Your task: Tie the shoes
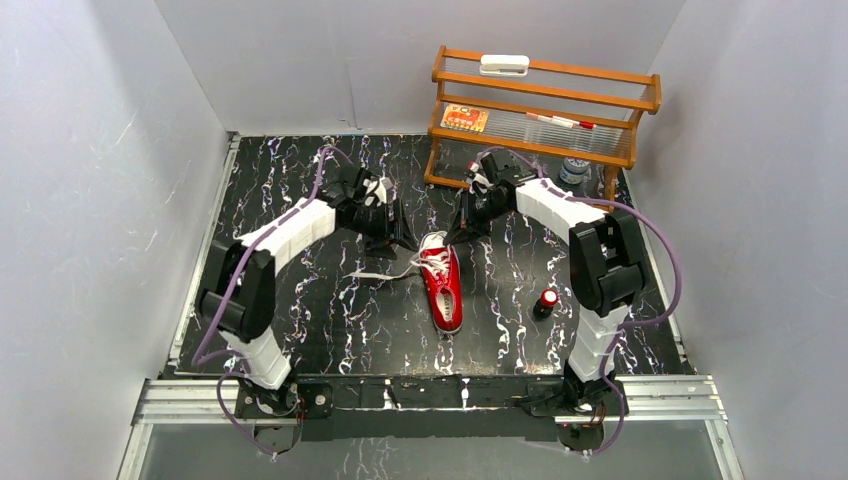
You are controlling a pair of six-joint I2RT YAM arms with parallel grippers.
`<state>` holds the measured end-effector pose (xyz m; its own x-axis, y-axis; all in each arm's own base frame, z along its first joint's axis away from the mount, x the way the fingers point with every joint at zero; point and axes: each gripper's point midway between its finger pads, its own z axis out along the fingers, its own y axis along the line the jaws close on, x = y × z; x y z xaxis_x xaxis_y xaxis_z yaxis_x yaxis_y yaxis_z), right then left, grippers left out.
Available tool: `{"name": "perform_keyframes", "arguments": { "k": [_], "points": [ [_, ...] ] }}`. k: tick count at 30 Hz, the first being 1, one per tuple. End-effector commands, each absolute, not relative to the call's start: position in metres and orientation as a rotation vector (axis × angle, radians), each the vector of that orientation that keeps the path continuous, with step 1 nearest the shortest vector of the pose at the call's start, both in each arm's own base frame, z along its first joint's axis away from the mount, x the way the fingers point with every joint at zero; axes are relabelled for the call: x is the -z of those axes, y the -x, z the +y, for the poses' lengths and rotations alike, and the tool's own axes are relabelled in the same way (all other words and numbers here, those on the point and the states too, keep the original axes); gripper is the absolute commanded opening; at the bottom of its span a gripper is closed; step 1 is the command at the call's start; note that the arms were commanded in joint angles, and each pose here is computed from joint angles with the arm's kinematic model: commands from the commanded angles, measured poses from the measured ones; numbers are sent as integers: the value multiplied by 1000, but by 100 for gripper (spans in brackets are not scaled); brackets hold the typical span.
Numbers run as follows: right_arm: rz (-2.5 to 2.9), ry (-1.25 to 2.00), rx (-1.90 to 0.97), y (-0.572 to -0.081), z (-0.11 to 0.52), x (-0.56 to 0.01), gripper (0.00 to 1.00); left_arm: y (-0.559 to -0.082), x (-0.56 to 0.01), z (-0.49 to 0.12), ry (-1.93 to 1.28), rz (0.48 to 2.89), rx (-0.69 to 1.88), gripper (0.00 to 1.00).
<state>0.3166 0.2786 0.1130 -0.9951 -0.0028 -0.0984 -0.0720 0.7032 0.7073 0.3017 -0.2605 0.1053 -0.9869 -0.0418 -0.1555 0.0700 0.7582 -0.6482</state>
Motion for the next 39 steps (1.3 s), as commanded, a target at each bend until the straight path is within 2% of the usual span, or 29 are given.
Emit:
{"name": "perform_keyframes", "arguments": {
  "k": [1, 2, 3, 9, 15, 21, 24, 27, 39],
  "points": [
    [2821, -133, -1212, -324, 284, -122, 0, -285, -127, -246, -59, 2728, 1008, 65],
    [2832, -152, -1188, -325, 283, -120, 0, -281, -128, -244, -59, 2725, 1007, 74],
    [2843, -167, -1181, -326, 282, -118, 0, -278, -128, -242, -55, 2726, 1004, 76],
    [2873, -242, -1154, -334, 272, -111, 0, -271, -148, -259, -213, 2594, 1077, 76],
    [2810, -234, -1272, -347, 255, -126, 0, -277, -165, -309, -620, 2290, 1019, 58],
    [2797, -218, -1328, -337, 254, -126, 0, -297, -145, -330, -780, 2259, 1032, 38],
    [2808, -234, -1372, -331, 255, -122, 0, -299, -135, -335, -862, 2241, 1036, 33],
    [2816, -232, -1387, -328, 256, -120, 0, -300, -125, -337, -928, 2223, 1042, 41],
    [2815, -254, -1416, -327, 258, -120, 0, -286, -95, -333, -1032, 2270, 1076, 52]
  ]
}}
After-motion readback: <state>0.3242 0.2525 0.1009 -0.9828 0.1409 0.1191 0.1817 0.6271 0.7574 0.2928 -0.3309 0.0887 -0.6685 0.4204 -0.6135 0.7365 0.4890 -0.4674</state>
